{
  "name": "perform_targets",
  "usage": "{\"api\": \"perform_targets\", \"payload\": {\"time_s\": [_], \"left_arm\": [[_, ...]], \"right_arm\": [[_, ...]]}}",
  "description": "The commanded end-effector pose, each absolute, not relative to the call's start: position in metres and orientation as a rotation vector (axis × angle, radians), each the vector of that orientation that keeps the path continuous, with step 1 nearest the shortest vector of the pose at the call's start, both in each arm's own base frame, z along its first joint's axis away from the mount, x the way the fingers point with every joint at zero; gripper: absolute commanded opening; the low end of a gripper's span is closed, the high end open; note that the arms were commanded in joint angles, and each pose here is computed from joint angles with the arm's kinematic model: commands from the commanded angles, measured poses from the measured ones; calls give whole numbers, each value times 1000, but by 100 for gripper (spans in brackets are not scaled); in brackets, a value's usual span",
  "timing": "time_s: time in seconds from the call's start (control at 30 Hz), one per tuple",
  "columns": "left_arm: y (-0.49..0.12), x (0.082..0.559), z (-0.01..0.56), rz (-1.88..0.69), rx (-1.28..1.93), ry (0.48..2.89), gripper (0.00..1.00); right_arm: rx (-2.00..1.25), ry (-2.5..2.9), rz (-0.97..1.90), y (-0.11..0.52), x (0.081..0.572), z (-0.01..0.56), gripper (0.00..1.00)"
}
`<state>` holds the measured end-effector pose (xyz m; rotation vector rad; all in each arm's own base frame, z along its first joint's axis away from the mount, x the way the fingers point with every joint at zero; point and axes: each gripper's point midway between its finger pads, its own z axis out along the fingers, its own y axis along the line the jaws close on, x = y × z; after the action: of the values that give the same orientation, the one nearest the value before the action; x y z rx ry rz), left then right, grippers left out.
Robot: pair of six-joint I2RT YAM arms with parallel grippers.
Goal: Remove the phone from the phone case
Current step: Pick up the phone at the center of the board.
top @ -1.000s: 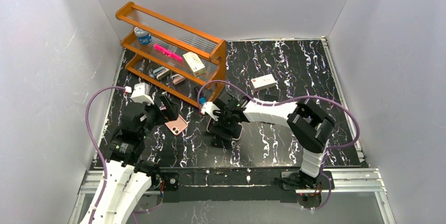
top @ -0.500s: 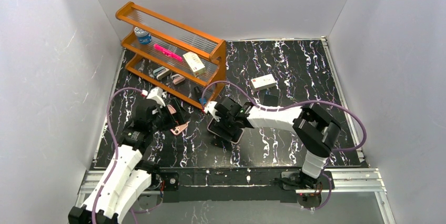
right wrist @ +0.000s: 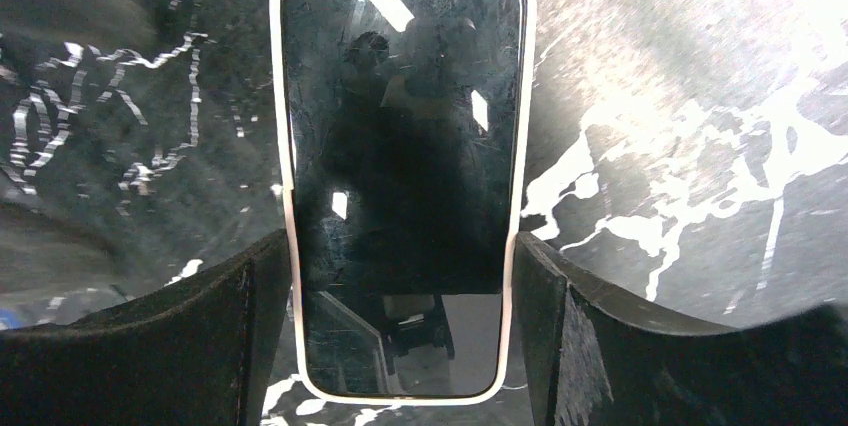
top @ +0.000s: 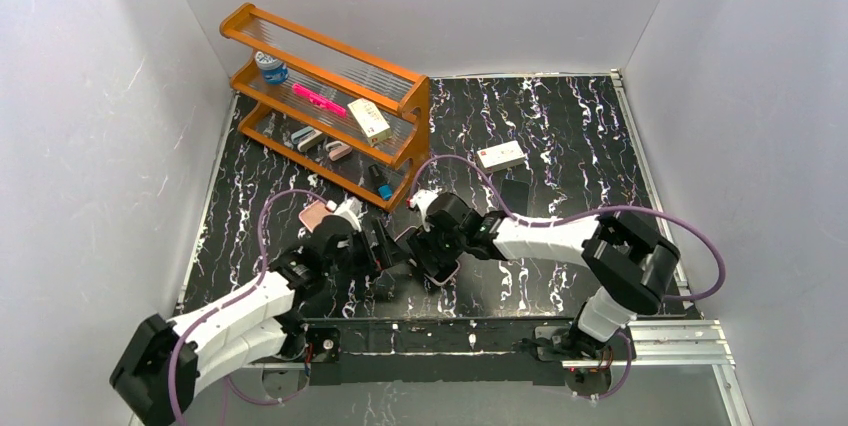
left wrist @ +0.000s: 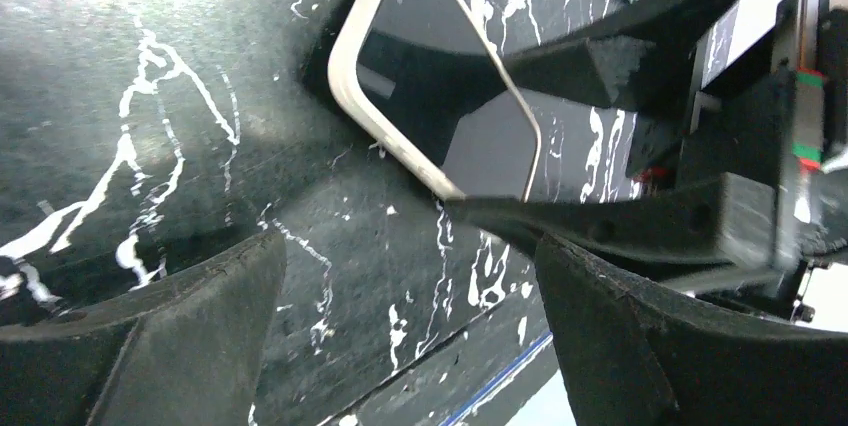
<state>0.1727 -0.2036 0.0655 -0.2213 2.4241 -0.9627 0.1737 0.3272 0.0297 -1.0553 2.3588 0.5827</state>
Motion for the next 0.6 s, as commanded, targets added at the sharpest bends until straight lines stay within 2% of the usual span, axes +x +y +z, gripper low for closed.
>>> {"api": "perform_targets", "payload": {"time_s": [0.0, 0.37, 0.57], "left_arm": [[-218, 193, 69, -990, -382, 2302, 91], [-220, 202, 72, -1060, -517, 2215, 88], [-230, 199, 71, -1125, -524, 2218, 83]], "right_arm": [[-865, 2382, 851, 350, 152, 50, 1], [-625, 2286, 1059, 352, 147, 75, 1], [-534, 2219, 1095, 350, 152, 89, 1]]}}
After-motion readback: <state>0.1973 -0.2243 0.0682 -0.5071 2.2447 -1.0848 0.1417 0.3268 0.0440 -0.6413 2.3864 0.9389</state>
